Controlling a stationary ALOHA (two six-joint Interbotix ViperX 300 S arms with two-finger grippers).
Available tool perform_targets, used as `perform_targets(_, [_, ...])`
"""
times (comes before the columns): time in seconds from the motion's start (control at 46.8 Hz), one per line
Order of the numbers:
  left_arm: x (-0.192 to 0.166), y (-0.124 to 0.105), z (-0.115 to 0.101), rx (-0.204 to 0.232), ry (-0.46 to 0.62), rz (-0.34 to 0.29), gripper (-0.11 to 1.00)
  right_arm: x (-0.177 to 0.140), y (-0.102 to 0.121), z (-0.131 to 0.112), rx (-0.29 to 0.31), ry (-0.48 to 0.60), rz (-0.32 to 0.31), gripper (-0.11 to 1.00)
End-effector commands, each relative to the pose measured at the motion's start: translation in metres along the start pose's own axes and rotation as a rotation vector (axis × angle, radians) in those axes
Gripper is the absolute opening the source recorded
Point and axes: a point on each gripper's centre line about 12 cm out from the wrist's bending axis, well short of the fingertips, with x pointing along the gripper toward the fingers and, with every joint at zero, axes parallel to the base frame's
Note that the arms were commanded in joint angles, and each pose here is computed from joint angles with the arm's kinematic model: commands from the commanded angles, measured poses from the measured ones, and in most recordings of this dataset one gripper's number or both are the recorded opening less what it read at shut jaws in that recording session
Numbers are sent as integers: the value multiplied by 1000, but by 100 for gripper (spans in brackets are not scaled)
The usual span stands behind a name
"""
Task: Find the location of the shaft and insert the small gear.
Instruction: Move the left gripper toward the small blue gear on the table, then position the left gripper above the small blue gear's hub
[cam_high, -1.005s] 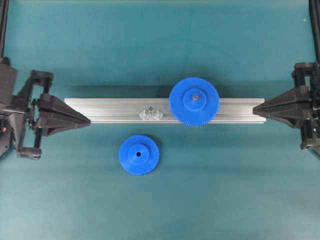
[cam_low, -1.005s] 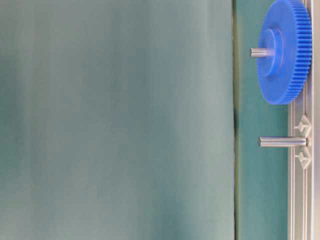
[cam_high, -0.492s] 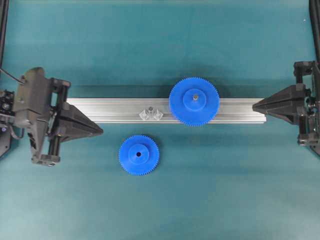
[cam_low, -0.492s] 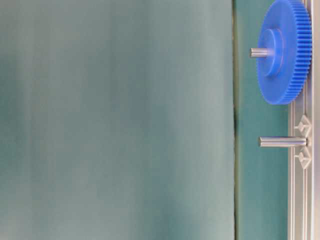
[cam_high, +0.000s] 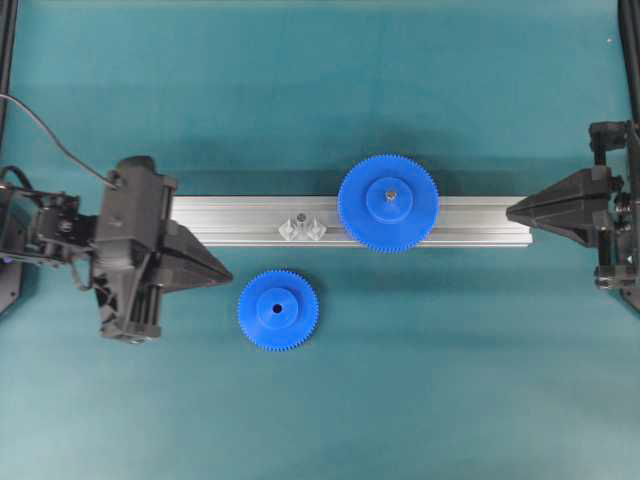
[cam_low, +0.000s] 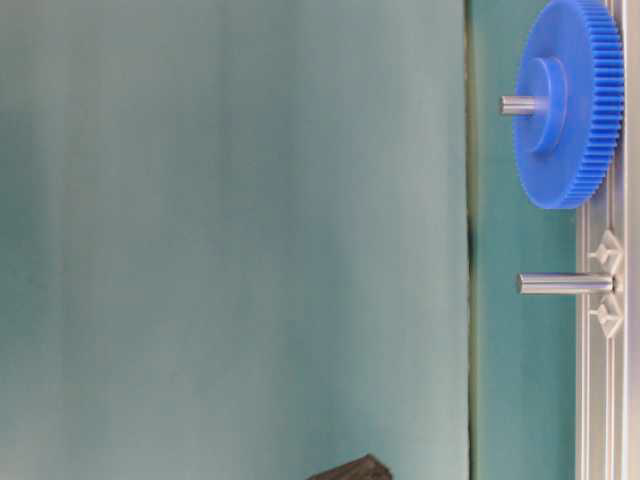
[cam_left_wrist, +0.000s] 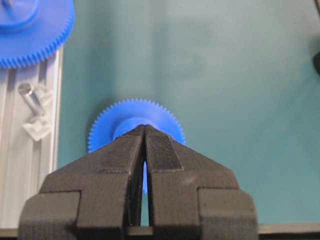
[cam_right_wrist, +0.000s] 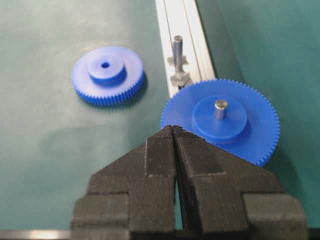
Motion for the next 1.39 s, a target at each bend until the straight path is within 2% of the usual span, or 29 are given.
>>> perform_targets(0.0, [1,-3,13,2,-1,-3,-1,0,0,13,14,-29,-1,2])
perform_targets(0.364, [25,-4,19,2,83,6,-1,0,-1,11,16,-27,-7,2])
perform_targets(1.134, [66,-4,22,-4,330,40,-1,0,-2,6,17,-15,-13,2])
perform_targets(1.369, [83,-6,22,6,396,44,-1,1,-2,4,19,-11,-13,2])
